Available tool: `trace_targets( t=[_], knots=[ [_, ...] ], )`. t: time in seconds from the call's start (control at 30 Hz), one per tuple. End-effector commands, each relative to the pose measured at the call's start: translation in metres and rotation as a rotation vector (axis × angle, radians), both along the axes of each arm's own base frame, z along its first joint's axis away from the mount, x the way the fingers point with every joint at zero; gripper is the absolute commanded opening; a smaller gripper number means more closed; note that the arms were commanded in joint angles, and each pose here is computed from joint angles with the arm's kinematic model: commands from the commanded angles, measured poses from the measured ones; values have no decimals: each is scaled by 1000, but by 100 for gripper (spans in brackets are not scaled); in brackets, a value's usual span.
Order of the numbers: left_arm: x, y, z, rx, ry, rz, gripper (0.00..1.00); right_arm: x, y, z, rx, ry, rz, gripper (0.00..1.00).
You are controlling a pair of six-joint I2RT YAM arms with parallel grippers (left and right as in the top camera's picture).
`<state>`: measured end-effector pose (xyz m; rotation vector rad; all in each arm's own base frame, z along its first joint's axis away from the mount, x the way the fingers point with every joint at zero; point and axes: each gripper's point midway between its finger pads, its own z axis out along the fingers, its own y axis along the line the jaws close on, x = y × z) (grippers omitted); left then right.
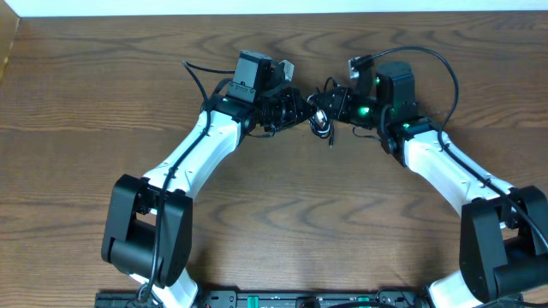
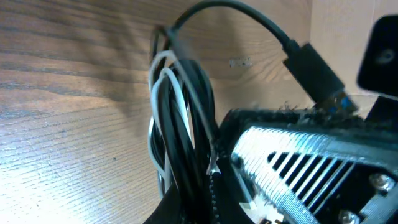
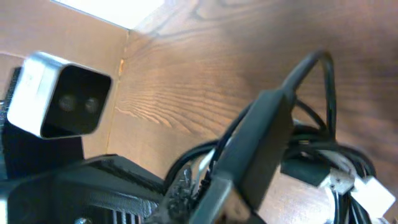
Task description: Untangle cables
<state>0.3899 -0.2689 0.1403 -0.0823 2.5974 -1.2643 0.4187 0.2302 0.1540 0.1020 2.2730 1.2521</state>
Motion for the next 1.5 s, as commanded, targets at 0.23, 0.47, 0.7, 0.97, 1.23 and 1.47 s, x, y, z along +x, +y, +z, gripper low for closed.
trace_targets(
  t=[0.23, 0.47, 0.7, 0.97, 1.23, 1.47],
  knots=[
    [-22, -5, -21, 156, 24, -3, 7, 24, -32, -3, -56, -35, -129, 1],
    [-23, -2, -24, 211, -72, -85, 7, 38, -90, -20, -181, -47, -214, 15],
    [-20, -2, 14, 46, -246, -288, 7, 5, -44, 18, -5, -211, 151, 38],
    [5, 26, 19, -1, -119, -90, 7, -16, -13, 14, 71, -71, 200, 30],
    [10, 24, 24, -90, 83, 84, 7, -29, 12, 5, 35, -35, 220, 27],
    [18, 28, 35, -184, 189, 168, 7, -29, 12, 4, 37, -28, 217, 27]
  ],
)
